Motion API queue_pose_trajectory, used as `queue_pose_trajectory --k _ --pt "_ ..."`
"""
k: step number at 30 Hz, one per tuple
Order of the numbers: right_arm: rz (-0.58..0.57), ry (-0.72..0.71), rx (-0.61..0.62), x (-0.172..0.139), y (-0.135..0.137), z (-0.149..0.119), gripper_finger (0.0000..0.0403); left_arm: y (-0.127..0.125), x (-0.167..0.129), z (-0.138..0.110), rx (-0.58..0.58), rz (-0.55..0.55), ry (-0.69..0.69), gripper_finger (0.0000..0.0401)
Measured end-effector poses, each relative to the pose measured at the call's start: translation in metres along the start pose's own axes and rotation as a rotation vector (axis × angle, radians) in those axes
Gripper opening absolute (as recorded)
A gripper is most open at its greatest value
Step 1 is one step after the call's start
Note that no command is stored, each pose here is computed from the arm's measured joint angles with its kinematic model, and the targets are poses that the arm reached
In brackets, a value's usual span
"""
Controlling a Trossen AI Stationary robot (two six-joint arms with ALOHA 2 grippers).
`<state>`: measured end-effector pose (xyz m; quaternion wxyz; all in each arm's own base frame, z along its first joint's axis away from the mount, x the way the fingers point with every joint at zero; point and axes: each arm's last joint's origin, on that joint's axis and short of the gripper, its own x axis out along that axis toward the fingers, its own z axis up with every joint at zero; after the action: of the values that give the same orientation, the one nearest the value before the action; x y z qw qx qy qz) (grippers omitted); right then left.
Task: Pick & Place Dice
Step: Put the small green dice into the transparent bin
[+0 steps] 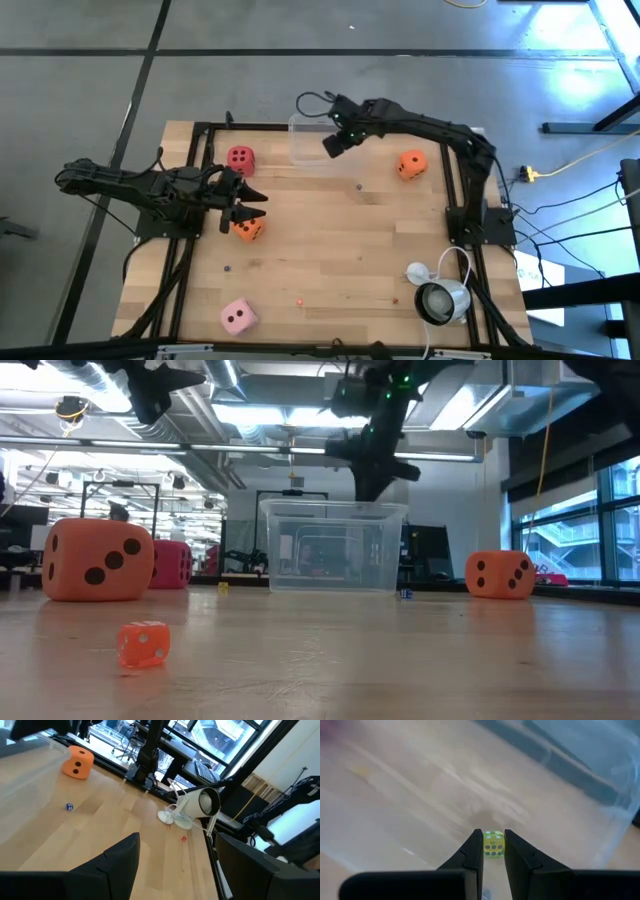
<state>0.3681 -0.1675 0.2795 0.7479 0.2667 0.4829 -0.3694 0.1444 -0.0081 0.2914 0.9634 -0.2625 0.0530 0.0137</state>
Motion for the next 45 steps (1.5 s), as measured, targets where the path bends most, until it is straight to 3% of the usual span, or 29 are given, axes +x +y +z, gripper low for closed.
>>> queue_pose_trajectory --k 4,23,37,45 --pt "-0.069 0.066 -0.031 0.0114 -0.0017 -0.0056 0.0051 -0.0004 -0.0009 0.0003 0.0 -0.009 0.001 0.0253" --pt "-0.064 0.061 -0.041 0.0111 0.0011 -0.0064 0.0056 -0.0001 -0.0008 0.0 0.004 -0.006 0.003 0.0253" --pt "-0.058 0.064 -0.046 0.0111 0.0012 -0.0064 0.0208 0.0 -0.0008 -0.0002 0.004 -0.003 0.005 0.0253" --pt "-0.007 0.08 -0.063 0.0112 0.0031 -0.0064 0.0246 0.0 -0.0008 -0.0002 0.004 -0.003 0.005 0.0253"
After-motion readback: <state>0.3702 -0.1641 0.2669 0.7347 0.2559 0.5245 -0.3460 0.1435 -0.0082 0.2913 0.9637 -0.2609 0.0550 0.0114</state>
